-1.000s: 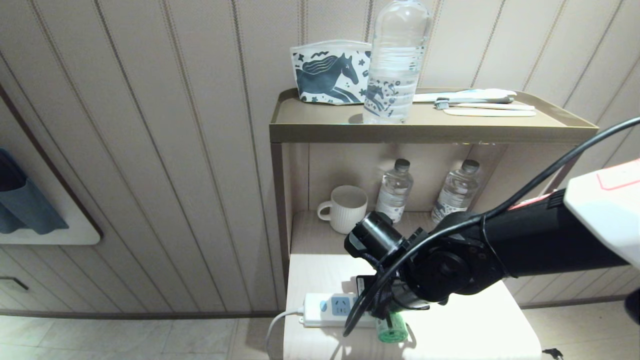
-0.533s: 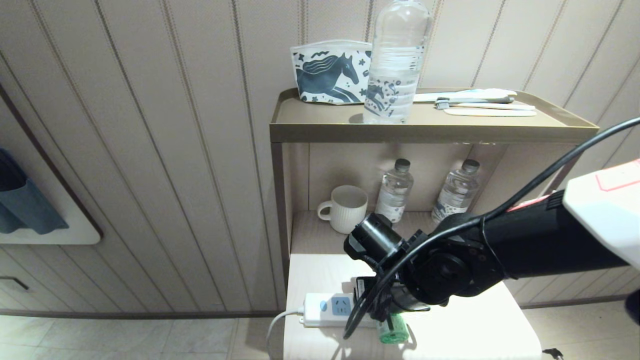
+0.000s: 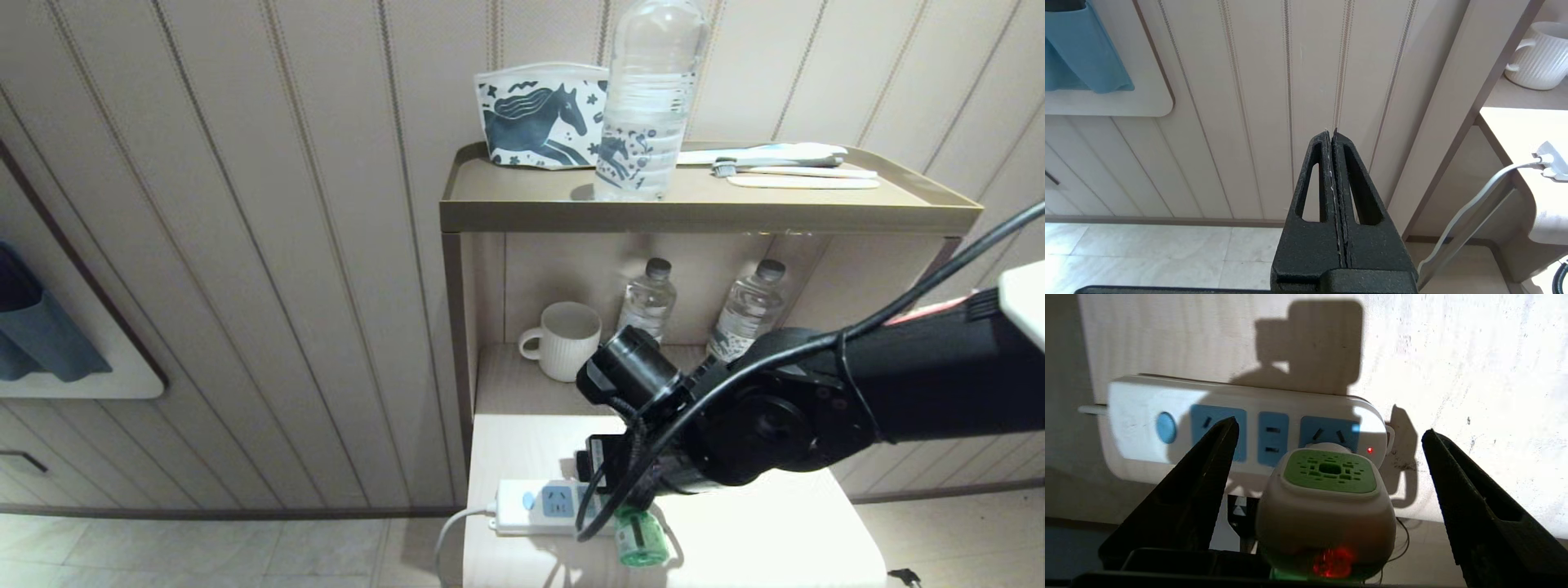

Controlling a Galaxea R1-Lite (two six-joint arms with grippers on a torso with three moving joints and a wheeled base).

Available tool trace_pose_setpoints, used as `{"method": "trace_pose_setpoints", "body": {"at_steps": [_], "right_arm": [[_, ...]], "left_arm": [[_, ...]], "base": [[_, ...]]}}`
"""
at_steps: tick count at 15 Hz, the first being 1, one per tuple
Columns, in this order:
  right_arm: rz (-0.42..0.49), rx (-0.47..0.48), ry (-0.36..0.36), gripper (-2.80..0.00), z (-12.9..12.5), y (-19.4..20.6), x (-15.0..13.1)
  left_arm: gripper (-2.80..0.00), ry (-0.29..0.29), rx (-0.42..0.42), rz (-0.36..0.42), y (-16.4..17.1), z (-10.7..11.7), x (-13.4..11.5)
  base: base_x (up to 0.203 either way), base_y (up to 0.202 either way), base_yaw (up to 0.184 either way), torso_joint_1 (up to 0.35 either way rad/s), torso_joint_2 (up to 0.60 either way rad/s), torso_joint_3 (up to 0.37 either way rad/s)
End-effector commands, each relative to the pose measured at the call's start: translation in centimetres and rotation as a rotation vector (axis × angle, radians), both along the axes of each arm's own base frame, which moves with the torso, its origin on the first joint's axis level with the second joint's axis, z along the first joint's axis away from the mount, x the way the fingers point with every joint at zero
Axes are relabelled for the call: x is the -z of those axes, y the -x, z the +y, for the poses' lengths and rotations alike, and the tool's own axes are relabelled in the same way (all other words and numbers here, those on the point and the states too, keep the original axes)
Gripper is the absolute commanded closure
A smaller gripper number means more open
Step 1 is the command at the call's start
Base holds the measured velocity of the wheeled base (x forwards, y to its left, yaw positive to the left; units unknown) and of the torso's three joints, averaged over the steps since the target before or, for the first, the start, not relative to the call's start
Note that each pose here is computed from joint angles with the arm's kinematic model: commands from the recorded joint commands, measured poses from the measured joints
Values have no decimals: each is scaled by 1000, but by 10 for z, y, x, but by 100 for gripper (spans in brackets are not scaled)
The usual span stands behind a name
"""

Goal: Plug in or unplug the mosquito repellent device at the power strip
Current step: Insert the plug into the socket, then hold the socket with your left hand and unplug it with your right hand

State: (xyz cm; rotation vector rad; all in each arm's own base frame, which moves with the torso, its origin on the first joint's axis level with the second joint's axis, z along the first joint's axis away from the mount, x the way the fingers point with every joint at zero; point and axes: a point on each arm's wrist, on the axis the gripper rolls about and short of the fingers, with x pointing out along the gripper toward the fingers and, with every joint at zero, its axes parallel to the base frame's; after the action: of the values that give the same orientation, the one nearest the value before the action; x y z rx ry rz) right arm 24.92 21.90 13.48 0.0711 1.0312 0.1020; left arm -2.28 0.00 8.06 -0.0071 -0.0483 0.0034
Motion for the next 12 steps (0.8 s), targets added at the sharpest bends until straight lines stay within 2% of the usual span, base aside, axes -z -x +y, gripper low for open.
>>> {"method": "trace_pose_setpoints", "body": {"at_steps": [1, 5, 9, 10, 12], "right_arm": [[-43, -8, -34, -280, -2, 6, -18], [-85, -31, -33, -280, -5, 23, -39], [-197, -50, -31, -280, -23, 42, -75], [-213, -58, -29, 0, -29, 50, -85], [-258, -61, -37, 0, -43, 68, -105]], "left_arm": [[0, 1, -1, -1, 0, 0, 0], [0, 1, 2, 2, 0, 0, 0], [0, 1, 2, 2, 0, 0, 0], [0, 1, 1, 2, 0, 0, 0], [0, -1, 1, 5, 0, 0, 0]], "base": [[0, 0, 0, 0, 0, 0], [0, 0, 0, 0, 0, 0], [0, 0, 0, 0, 0, 0], [0, 0, 0, 0, 0, 0], [0, 0, 0, 0, 0, 0]]}}
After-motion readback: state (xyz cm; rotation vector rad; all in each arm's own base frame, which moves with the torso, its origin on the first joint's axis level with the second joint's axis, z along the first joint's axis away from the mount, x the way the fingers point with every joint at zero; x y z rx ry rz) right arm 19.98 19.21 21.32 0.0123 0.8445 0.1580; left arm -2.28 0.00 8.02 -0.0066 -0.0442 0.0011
